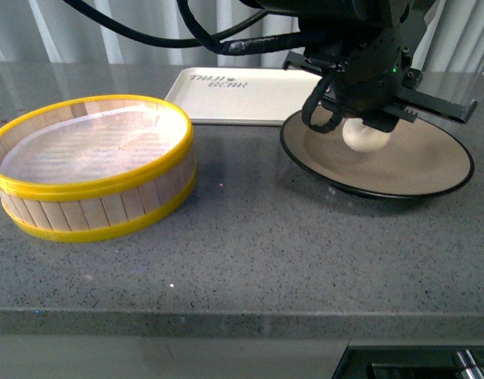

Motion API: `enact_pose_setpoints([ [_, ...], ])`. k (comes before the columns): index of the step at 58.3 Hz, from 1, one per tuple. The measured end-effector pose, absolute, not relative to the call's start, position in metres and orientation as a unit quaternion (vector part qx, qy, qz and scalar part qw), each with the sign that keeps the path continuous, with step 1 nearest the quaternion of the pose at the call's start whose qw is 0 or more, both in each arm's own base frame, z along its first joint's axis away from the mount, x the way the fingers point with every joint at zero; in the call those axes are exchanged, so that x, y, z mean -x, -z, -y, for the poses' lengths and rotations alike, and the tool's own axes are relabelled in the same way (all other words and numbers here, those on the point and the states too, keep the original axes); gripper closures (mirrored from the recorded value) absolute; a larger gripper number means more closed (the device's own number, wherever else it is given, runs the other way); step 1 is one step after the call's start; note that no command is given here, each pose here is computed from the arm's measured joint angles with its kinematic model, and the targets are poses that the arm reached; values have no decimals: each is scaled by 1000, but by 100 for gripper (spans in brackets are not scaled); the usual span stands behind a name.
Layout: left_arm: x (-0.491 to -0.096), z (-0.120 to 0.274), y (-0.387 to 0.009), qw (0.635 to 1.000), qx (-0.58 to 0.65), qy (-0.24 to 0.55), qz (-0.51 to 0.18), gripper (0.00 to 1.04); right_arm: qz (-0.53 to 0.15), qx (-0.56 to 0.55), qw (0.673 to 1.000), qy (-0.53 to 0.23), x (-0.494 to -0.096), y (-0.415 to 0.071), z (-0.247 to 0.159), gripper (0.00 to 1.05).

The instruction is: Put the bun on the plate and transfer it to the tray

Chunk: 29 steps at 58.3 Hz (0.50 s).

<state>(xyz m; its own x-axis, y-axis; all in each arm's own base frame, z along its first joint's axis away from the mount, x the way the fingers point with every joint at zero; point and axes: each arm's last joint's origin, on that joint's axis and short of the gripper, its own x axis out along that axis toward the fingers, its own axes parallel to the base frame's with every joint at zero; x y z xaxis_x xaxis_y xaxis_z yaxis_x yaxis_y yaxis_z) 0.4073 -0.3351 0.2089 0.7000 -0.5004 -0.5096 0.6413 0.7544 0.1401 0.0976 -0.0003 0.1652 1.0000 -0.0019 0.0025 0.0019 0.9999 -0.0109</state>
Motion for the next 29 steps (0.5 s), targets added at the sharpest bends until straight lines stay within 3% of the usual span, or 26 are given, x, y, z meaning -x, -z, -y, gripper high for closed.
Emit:
enact_pose_setpoints([
  [6,-410,335,-204,908,-161,306,-235,99,1,5,1000,1,-98,-165,0,8],
  [14,-411,335,-201,907,-162,304,-240,69,1,5,1000,1,-98,-165,0,8],
  [29,-412,333,-204,910,-143,298,-252,31,1,5,1000,1,-98,-165,0,8],
])
